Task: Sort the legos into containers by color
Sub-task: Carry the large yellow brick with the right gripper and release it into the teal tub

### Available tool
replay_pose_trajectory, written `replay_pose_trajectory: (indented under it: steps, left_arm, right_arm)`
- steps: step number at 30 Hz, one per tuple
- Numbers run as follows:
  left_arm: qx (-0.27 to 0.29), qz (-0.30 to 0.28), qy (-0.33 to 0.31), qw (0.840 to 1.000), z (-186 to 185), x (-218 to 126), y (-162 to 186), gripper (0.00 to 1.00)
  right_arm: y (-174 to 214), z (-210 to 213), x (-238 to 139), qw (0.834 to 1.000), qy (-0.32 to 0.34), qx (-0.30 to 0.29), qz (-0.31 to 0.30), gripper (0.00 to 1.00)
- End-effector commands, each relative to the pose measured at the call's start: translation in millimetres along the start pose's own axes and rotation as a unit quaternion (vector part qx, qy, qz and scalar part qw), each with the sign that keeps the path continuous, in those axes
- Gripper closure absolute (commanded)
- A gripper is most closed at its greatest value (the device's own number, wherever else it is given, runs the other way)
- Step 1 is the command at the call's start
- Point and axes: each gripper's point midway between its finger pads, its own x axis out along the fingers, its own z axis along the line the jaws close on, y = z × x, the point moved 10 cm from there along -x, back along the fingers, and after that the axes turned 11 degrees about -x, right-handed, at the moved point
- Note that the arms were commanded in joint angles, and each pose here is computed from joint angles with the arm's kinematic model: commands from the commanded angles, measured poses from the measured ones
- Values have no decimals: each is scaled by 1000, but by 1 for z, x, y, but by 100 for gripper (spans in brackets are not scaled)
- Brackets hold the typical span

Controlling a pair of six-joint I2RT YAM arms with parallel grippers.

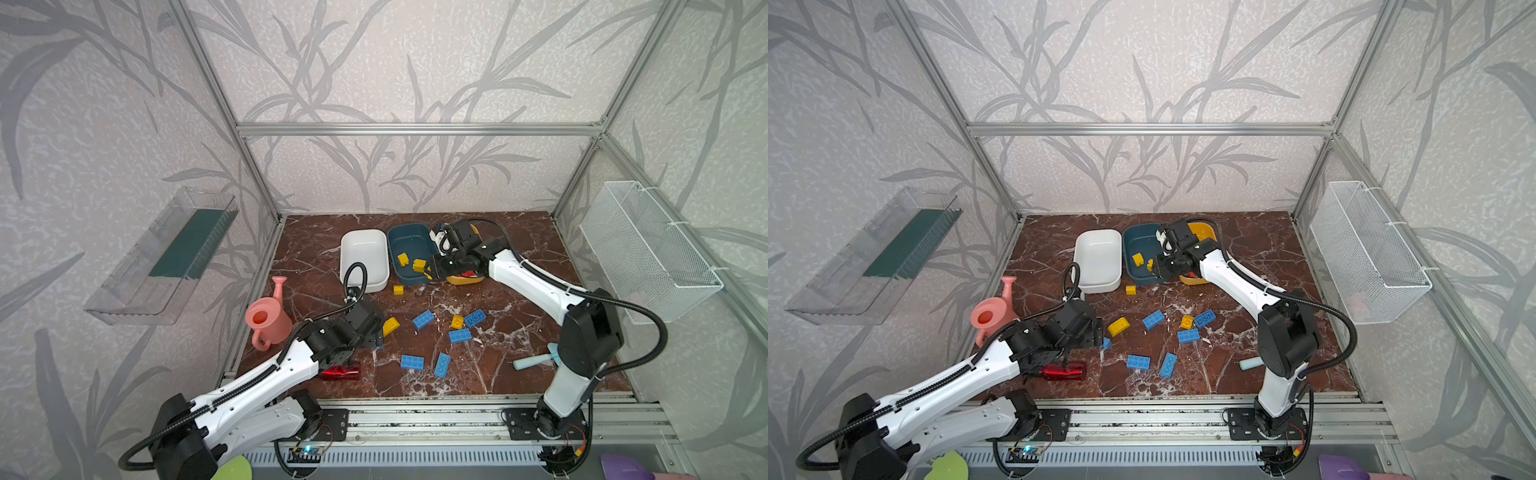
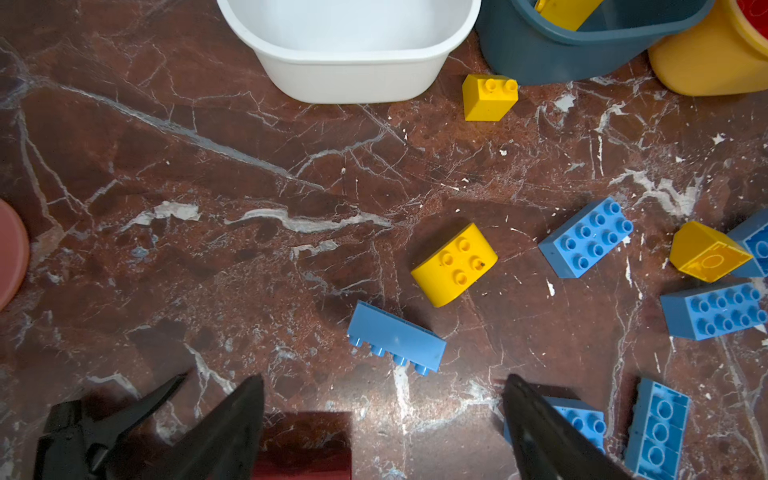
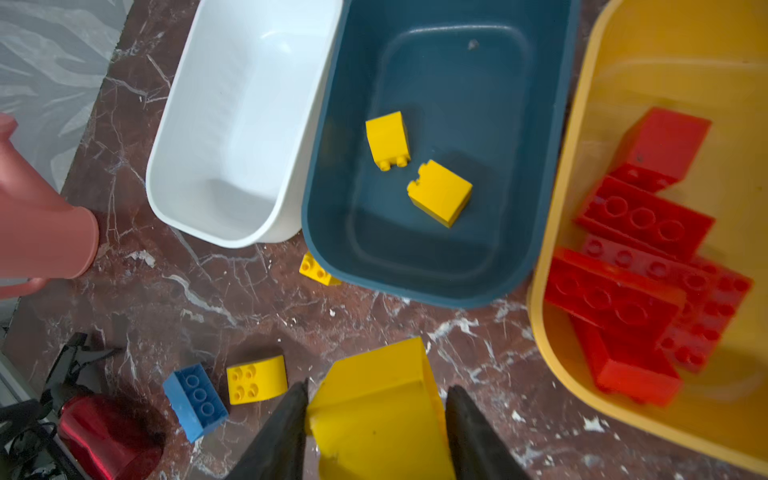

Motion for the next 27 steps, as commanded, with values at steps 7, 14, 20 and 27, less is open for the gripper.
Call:
replay_pose_trajectory:
  steps: [7, 14, 20, 27]
  left_arm:
    - [-4, 13, -22, 1000, 9, 4, 7, 7]
    - [5, 18, -23, 1000, 9, 2, 8, 8]
    - [12, 23, -19, 999, 8, -2, 6, 10]
    - [37, 23, 2, 999, -1, -3, 1, 16]
  right_arm:
    - [-38, -3, 55, 1000, -7, -9, 25, 58]
    - [-49, -6, 80, 999, -8, -6, 32, 57]
    - [-51, -7, 83, 999, -8, -5, 33, 43]
    - [-58, -4, 58, 1000, 1, -15, 13, 22]
